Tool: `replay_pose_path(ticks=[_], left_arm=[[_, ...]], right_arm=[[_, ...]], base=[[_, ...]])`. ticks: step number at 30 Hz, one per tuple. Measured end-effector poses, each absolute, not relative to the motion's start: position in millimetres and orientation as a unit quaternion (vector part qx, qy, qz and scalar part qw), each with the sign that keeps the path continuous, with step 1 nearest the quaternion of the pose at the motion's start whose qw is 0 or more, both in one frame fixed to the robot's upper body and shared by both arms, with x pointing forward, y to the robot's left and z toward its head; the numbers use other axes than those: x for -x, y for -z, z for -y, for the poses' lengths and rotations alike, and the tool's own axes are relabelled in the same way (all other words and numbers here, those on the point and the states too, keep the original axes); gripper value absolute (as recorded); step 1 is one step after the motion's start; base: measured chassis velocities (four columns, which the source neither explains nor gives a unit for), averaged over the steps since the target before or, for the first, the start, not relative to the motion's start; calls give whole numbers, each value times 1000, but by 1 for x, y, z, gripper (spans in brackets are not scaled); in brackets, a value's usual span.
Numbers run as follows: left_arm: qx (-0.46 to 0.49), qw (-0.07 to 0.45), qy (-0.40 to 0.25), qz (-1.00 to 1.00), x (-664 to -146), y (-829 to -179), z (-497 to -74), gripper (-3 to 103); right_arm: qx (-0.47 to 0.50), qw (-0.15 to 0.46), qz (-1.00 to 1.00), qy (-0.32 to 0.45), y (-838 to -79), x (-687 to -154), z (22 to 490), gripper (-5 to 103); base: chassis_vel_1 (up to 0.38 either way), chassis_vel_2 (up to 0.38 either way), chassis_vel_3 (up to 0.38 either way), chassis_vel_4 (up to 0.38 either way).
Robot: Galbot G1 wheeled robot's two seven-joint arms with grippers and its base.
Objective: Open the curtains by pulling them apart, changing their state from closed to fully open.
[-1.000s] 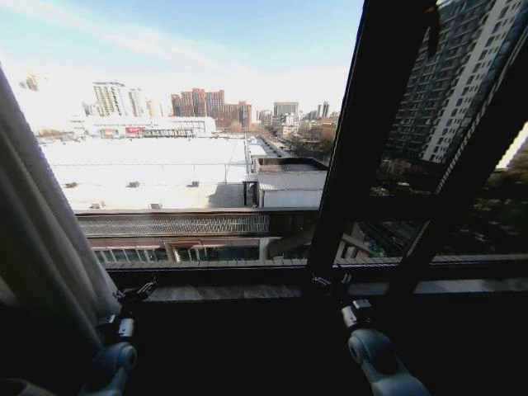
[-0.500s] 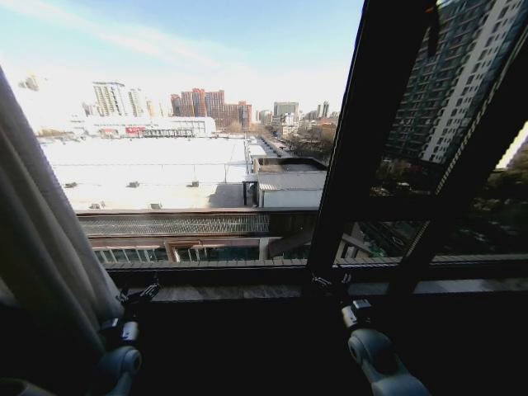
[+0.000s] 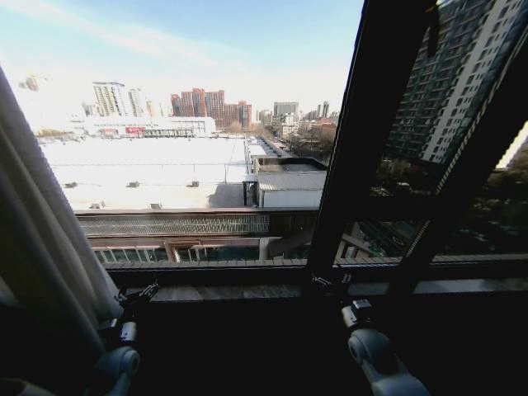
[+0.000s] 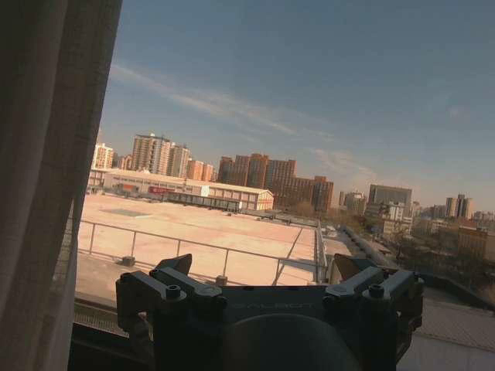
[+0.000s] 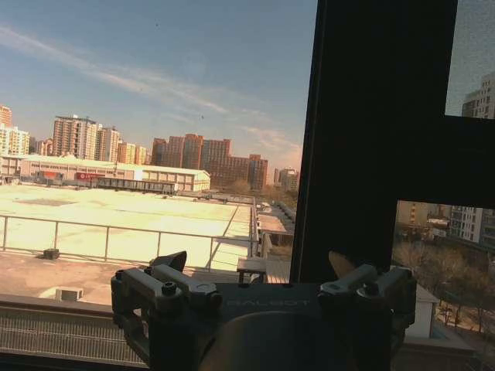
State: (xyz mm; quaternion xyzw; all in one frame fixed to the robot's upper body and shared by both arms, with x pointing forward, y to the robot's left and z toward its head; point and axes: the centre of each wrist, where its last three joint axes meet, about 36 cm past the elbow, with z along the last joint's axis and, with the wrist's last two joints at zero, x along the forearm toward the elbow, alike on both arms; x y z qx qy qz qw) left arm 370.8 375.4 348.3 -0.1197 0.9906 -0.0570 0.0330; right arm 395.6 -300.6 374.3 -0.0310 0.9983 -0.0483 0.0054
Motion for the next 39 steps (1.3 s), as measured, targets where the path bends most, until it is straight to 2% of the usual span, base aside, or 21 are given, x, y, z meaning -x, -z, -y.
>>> replay_pose_path(ticks=[18,39], left_arm=[[120,33,57,-991,-371,-348,-376,100],[119,33,57,-991,-371,-348,-376,100]], right_arm=[[31,5,-998,48,-374,-396,301,100],[31,6,-998,48,-374,-396,301,100]], base=[[-67,-63,59,64],[-317,-305,321,318]])
